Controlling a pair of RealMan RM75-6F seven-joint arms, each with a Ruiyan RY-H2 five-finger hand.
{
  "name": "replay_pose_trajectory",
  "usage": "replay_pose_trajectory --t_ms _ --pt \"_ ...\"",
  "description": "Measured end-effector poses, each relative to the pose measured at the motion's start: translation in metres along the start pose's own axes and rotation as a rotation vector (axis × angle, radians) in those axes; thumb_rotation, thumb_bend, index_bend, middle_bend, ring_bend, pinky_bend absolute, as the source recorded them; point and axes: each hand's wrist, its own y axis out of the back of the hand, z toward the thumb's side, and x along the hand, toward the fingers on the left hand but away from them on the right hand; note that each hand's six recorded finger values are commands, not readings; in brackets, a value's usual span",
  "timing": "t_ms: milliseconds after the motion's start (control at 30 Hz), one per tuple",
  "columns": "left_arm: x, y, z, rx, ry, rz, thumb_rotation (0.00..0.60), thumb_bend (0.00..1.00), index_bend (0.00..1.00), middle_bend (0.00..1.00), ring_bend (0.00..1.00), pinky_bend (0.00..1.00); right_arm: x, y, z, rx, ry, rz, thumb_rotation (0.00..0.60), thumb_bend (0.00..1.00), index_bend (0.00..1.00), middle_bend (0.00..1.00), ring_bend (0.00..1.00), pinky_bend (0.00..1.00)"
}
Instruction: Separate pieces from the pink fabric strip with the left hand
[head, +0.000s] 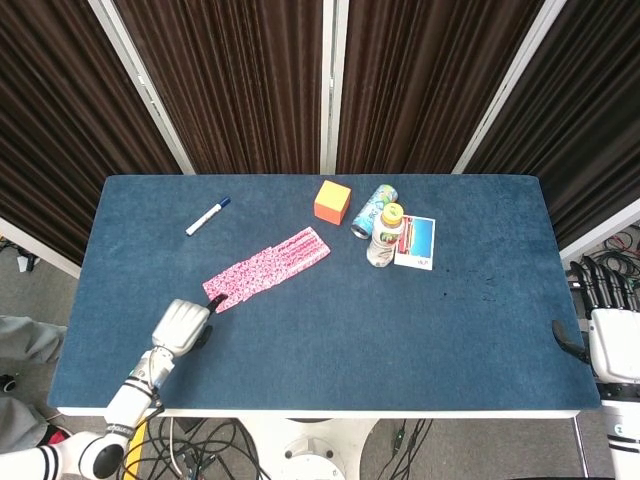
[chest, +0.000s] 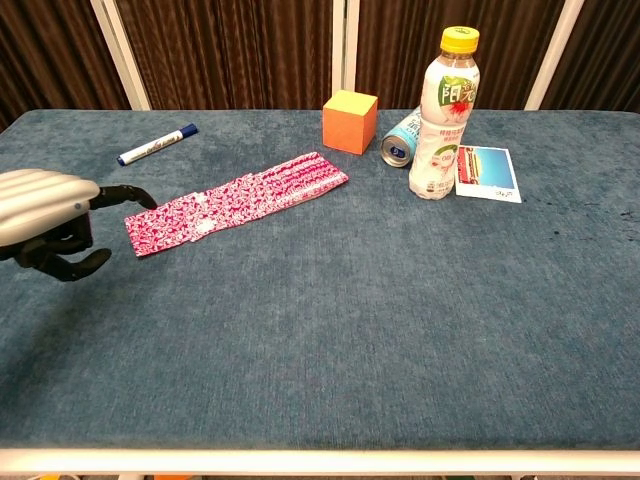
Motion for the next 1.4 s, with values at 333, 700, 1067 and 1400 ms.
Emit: replay_pose_trajectory --t_ms 333,700,1067,1400 --pt "0.022 -0.017 -0.01 0.025 0.029 -0.093 0.6 0.52 0.15 0.99 0.97 0.96 -0.001 0.002 -0.003 -0.011 0.021 -0.005 0.6 0.24 0.0 0.0 0.0 0.0" --pt "0.029 -0.025 -0.011 0.04 0.035 -0.126 0.6 0.54 0.15 0.99 0.97 0.96 -0.004 -0.004 -0.007 -0.019 0.015 -0.004 0.6 0.25 0.0 0.0 0.0 0.0" --pt "0.034 -0.033 -0.026 0.049 0.079 -0.186 0.6 0.54 0.15 1.0 0.97 0.96 -0.008 -0.009 -0.01 -0.025 0.016 0.014 0.6 0.24 0.0 0.0 0.0 0.0" --pt "0.044 -0.03 -0.048 0.05 0.142 -0.197 0.6 0.54 0.15 1.0 0.97 0.96 -0.011 -0.011 -0.005 -0.019 0.027 0.017 0.6 0.25 0.0 0.0 0.0 0.0"
